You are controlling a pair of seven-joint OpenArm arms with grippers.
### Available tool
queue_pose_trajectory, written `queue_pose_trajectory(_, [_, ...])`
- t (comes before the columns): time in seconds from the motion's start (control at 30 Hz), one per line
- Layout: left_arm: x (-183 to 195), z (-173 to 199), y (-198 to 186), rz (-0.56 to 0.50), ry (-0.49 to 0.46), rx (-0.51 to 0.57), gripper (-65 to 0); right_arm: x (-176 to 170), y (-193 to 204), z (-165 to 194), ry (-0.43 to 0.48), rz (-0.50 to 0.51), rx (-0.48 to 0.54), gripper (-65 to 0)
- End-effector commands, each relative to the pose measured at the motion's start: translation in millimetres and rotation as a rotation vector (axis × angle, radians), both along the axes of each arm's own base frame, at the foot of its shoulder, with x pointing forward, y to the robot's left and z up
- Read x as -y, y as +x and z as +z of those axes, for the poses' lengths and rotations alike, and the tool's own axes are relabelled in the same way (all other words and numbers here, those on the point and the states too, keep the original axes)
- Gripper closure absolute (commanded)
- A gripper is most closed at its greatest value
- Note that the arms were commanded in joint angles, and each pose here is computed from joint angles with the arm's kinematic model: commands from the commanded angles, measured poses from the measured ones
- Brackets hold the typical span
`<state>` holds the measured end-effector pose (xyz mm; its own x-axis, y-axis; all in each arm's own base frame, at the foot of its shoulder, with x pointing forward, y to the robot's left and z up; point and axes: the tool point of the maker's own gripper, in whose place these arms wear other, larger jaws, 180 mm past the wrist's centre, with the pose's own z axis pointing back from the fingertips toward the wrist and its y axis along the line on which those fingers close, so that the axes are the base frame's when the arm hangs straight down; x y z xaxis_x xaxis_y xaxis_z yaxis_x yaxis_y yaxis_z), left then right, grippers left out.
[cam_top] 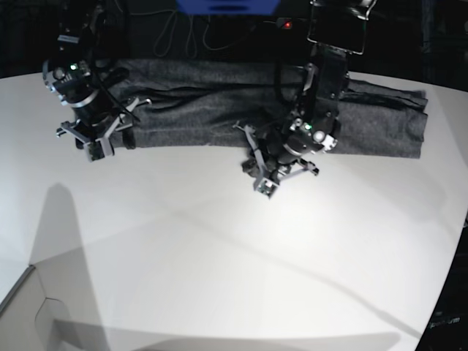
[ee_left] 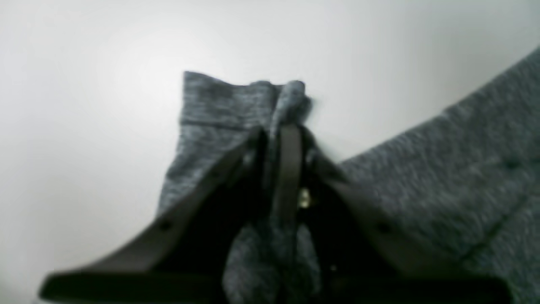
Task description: Layout the t-shirt on the table in an organized manner, then fold the t-shirt properly
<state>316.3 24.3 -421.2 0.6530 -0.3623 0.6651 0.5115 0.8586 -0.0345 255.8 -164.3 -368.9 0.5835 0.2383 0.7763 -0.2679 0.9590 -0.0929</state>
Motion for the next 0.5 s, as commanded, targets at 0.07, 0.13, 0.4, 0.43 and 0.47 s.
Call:
queue_pose_trajectory(0.07, [-19.2,41.1,28.2,0.106,-0.050,0.118,-2.4,-0.2,7.3,12.9,0.005,0.009,0.053,-26.6])
queue_pose_trajectory(0.13, [-40.4,52.0,31.2,0.181,-0.062,0.149,-2.3,-0.2,7.1,12.4,0.006,0.009,0.051,-26.6])
queue_pose_trajectory(0.4, [-137.0,92.2,16.4,0.436,-0.010,0.272,-2.3,-3.2,7.1,11.6,0.011,0.013,0.050,-26.4])
queue_pose_trajectory(0.43, [-152.0,94.9,11.5,0.476,0.002,0.279,-2.3,-3.2,7.0,11.1,0.012,0.013,0.048,-26.4])
queue_pose_trajectory(0.47, [-166.1,96.6,6.7,0.518,0.000,0.284,-2.3,-3.6,6.9,11.1,0.013,0.013,0.048,-26.4])
